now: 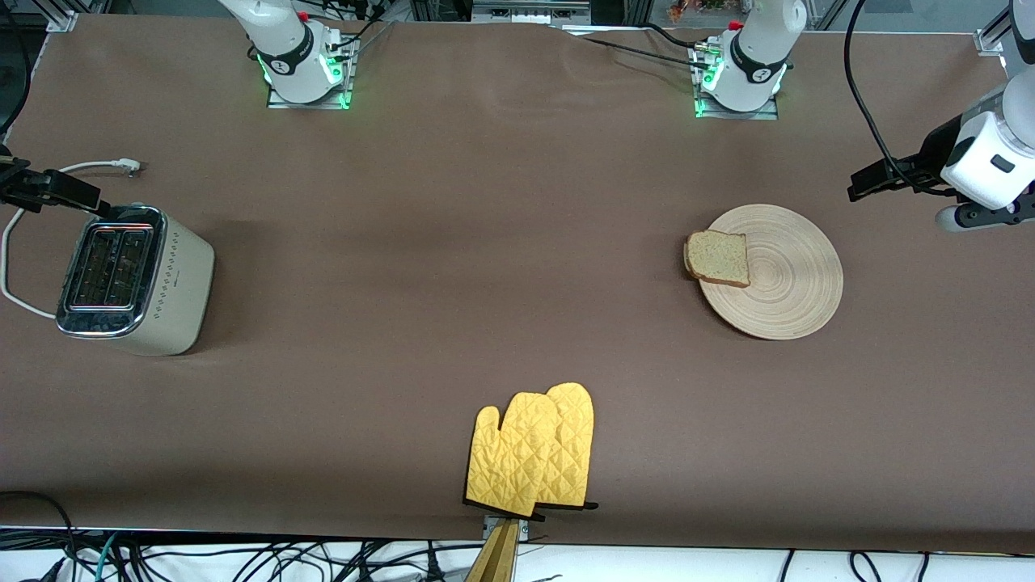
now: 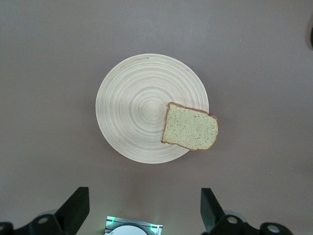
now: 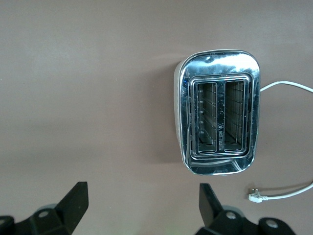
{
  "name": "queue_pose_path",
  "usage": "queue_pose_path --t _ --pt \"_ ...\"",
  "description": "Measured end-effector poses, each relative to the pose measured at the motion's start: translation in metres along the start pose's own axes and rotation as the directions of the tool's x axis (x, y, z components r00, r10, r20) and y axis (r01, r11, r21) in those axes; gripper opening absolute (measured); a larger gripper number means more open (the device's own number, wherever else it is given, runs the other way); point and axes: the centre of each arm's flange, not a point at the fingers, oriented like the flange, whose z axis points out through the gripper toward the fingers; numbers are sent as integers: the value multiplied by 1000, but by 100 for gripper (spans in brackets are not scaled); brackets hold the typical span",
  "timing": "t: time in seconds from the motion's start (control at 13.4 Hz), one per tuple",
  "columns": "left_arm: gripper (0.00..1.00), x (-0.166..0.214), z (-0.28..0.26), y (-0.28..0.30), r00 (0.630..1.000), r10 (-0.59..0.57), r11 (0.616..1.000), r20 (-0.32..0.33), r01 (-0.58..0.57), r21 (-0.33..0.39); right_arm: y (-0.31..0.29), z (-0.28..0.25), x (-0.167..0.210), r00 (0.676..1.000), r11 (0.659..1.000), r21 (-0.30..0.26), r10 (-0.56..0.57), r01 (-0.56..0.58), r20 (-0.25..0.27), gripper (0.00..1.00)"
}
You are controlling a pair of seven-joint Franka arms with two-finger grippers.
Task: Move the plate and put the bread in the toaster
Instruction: 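Move the left gripper down to the wooden plate's rim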
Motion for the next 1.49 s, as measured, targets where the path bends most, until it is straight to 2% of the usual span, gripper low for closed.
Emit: queue_pose_path --t 0.22,0.45,0.6,0.82,1.04,1.26,1.49 --pt "100 12 9 -39 995 100 995 19 -99 -24 3 1 0 1000 1000 1 5 -5 1 100" --pt "100 34 39 -120 986 156 981 50 -149 -120 4 3 2 1000 1000 1 6 -6 4 100" --pt "100 47 67 -166 976 213 954 45 -198 -225 4 4 2 1000 1000 1 6 -6 5 100" --pt "100 66 126 -214 964 263 895 39 -228 -383 4 4 2 1000 1000 1 6 -6 5 100" --pt "100 80 210 -265 953 302 800 17 -243 -549 4 4 2 1000 1000 1 7 -7 5 100" --pt "100 87 284 -297 952 305 734 -8 -240 -636 4 3 2 1000 1000 1 7 -7 2 100" --pt "100 89 335 -302 951 307 666 -22 -231 -710 4 2 3 1000 1000 1 7 -7 1 100"
